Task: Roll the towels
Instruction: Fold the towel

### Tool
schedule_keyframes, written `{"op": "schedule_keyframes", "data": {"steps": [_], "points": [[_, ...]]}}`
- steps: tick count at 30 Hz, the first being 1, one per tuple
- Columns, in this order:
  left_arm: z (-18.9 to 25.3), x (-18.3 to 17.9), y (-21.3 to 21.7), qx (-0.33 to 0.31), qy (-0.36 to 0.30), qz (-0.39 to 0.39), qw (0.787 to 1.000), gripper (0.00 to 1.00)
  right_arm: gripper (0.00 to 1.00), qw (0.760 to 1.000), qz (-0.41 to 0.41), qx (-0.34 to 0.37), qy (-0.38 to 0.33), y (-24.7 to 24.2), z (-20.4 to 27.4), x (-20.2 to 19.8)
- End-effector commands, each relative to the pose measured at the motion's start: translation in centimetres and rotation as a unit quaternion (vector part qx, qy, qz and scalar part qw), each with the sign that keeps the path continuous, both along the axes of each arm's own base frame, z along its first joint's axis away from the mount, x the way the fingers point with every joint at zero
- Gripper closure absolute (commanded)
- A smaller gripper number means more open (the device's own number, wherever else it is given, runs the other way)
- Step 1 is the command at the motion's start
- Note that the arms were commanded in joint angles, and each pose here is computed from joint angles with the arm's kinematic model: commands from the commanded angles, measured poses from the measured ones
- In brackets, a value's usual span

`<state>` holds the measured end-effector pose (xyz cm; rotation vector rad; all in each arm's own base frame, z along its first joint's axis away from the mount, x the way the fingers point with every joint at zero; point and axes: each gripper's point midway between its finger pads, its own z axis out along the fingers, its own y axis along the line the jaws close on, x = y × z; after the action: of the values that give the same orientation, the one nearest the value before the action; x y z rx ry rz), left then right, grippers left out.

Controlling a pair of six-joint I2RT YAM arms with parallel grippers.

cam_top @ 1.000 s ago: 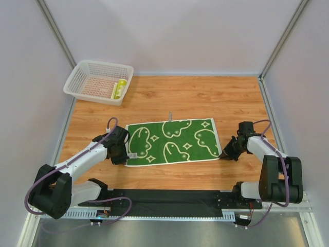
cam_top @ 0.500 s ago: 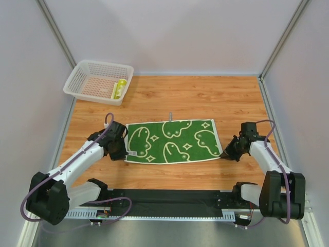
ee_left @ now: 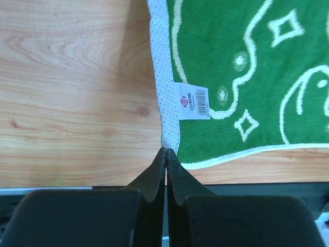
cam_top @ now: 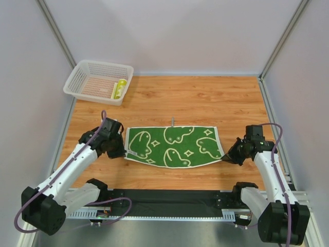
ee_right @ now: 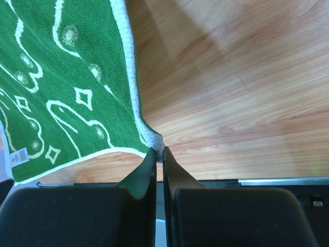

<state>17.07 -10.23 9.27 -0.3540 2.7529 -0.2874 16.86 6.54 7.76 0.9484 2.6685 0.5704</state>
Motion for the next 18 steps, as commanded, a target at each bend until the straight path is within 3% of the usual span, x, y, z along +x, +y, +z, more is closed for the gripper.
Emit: {"op": "schedule_keyframes", "data": {"steps": [1, 18], "points": [[2.7, 0.7, -0.1, -0.003, -0.021, -0.018, 1.0, 1.0, 1.0, 1.0, 0.01, 0.001, 0.0, 0.1, 1.4, 0.5], [4.9, 6.4, 0.3, -0.014, -0.035, -0.006, 0.999, 1.0, 1.0, 0.999, 0.048, 0.004, 0.01, -0.2, 1.8, 6.8]]}}
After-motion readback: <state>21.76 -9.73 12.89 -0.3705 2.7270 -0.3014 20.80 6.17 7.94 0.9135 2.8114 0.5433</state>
